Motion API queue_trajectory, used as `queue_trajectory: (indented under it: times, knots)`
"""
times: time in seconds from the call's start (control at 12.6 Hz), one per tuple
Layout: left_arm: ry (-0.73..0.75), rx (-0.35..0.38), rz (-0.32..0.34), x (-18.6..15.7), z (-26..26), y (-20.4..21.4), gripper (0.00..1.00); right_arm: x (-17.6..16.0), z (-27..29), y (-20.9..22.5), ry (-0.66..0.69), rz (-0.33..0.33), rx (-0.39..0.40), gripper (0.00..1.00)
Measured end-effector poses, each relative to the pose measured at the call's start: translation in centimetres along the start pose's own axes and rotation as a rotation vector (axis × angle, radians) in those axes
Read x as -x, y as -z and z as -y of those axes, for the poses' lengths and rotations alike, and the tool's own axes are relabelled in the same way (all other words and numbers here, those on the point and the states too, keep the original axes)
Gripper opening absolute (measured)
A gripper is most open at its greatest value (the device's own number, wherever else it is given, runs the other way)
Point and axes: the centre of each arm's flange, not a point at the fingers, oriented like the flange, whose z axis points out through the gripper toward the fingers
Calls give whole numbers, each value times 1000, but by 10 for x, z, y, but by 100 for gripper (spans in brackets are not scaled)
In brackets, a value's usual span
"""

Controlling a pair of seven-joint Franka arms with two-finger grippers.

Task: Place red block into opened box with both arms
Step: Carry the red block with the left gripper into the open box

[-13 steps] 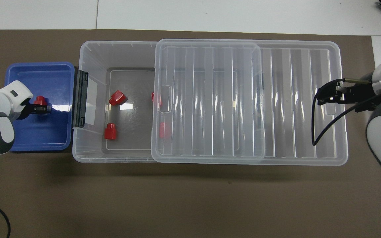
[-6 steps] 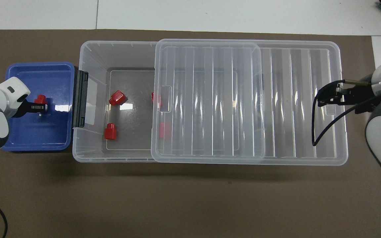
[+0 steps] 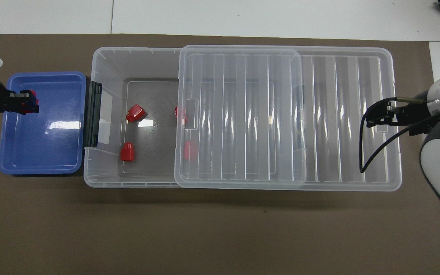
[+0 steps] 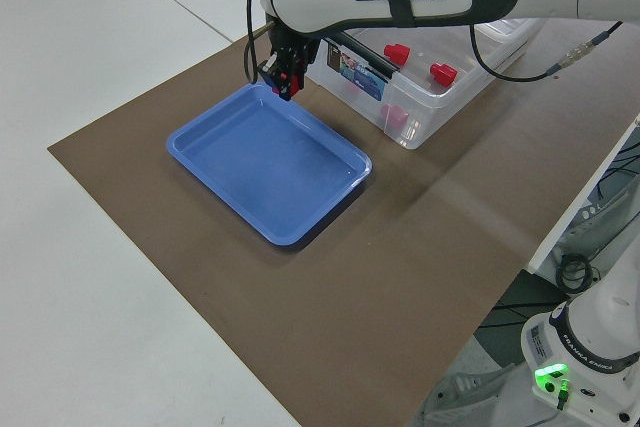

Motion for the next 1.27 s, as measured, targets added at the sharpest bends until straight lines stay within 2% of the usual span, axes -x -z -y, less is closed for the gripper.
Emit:
queue_trajectory:
  times: [0.16,0.32,0.47,0.63,0.79,1.03,1.11,1.27]
  knots:
    - [108,38,4,10,-49,30,34,-1,-4,0,-7,0,0,100]
    - [211,49,-4,23,-112,41,34,-2,-6,0,-11,0,0,100]
    - [286,45,-21,44,-196,39,34,-2,-6,0,-11,0,0,100]
    - [294,55,-63,65,-259,27,34,-2,-6,0,-11,0,0,100]
    - [265,70,-104,76,-283,-12,34,-2,-6,0,-11,0,0,100]
    - [197,-15,-134,92,-281,-89,34,-2,-6,0,-11,1,0,100]
    - [172,-47,-136,98,-279,-106,34,-2,-6,0,-11,1,0,100]
    - [138,-62,-140,106,-278,-132,34,-2,-6,0,-11,1,0,100]
